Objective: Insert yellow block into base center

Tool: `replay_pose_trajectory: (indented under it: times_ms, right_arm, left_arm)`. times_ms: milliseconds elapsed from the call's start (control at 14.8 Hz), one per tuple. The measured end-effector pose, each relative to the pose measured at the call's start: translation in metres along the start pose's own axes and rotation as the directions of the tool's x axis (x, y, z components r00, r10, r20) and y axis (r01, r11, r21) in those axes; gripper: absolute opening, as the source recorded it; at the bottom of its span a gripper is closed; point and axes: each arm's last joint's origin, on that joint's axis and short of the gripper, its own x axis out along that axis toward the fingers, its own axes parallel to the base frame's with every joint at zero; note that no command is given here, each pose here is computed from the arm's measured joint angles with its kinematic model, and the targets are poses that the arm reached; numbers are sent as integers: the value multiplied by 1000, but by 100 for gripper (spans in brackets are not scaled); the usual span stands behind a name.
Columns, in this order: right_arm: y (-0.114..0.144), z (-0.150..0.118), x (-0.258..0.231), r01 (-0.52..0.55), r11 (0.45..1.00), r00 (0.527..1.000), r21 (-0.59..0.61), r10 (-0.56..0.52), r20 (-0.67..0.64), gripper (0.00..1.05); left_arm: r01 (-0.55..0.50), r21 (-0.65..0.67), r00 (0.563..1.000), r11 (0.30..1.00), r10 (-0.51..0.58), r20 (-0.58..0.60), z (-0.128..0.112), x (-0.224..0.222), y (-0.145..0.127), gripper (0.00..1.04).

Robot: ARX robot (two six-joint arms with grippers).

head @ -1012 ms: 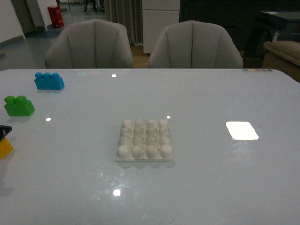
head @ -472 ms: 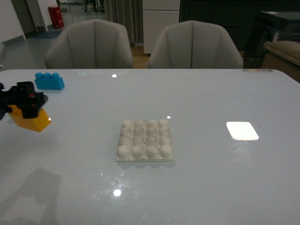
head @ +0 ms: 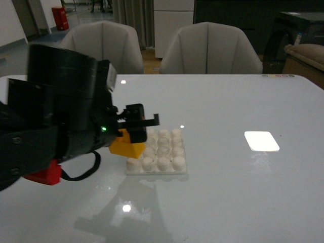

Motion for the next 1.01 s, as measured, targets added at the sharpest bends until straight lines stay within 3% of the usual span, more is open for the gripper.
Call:
replay_pose_trajectory:
  times_ms: [405, 1012]
  right_arm:
    - [0, 0, 0, 0, 1000, 1000, 0, 0, 0, 98]
    - [0, 0, 0, 0, 1000, 1000, 0, 0, 0, 98]
  left_arm:
    - [-28, 1, 1000, 1000, 28, -11, -9, 43, -55, 56]
    - [-94, 13, 996, 996, 93, 6, -15, 54, -62, 55]
